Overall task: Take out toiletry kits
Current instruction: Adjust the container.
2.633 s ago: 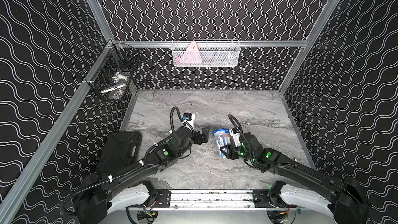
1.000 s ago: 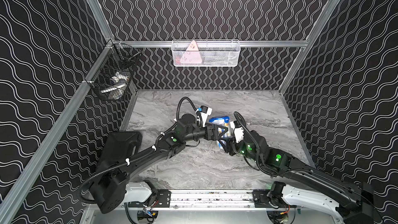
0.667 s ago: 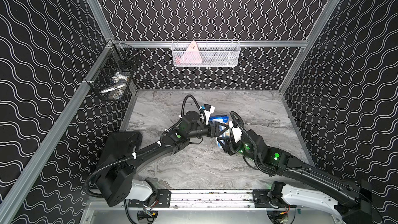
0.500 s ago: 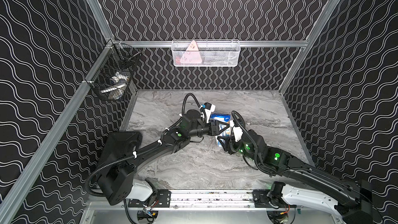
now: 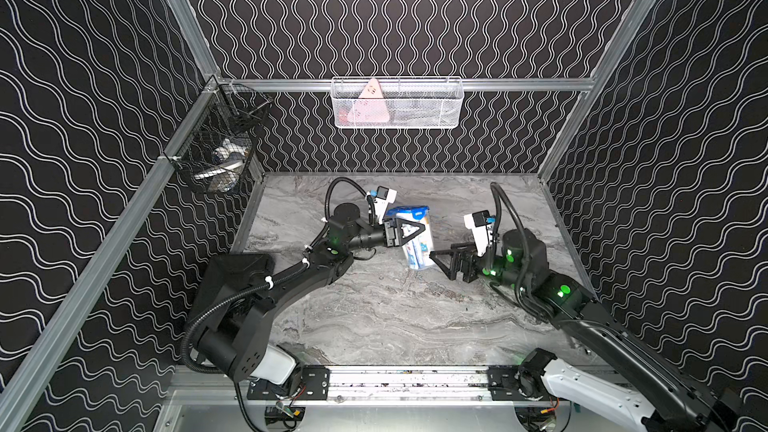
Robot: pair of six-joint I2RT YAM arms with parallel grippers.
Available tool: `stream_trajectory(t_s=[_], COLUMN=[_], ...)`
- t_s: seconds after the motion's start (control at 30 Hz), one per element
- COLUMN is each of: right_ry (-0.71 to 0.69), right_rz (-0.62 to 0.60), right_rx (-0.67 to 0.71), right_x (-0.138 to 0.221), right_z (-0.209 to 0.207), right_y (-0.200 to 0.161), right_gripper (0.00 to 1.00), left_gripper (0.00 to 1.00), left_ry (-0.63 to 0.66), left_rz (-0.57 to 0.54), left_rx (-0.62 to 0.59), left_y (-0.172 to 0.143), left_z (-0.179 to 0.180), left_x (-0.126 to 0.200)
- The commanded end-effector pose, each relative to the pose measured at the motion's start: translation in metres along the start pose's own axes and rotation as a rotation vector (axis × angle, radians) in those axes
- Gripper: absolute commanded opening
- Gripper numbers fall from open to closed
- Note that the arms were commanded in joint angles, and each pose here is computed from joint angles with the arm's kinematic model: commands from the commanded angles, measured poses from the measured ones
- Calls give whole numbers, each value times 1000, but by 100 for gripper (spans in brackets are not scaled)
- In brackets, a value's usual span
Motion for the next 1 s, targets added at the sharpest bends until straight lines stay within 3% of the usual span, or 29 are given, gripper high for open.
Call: stream_trajectory(t_s=[0.0, 0.13, 0.27, 0.6, 0.87, 0.97], right_ry=[352, 434, 495, 551, 534, 481], right_rz=[95, 129, 72, 82, 106, 91], right_rx=[-61, -60, -64, -98, -82, -70], right_x=[6, -2, -4, -24, -33, -31], right_z=[38, 46, 53, 55, 64, 59], right_y=[-3, 3, 15, 18, 9, 8], right_gripper=[95, 94, 93, 80, 47, 40], left_gripper=[48, 50, 53, 55, 58, 62], left_ry=[-271, -349, -380, -408, -350, -309], left_rz=[89, 137, 139, 101, 70, 56], left_rx=[-115, -109, -98, -121, -137, -151], left_y=[0, -2, -1, 6, 8, 8], left_z=[-59, -71, -72, -81, -74, -69], left_x=[8, 10, 12, 13, 11, 11])
Point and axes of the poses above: each gripper's point midway between its finger pads, its own x axis back along the fingers, its own z axis along the line the jaws close on, y = z × x, the point moved 3 cm from there along x, back along the fingers, and after that the axes turned 10 degrees about x, right-handed, at the moved point
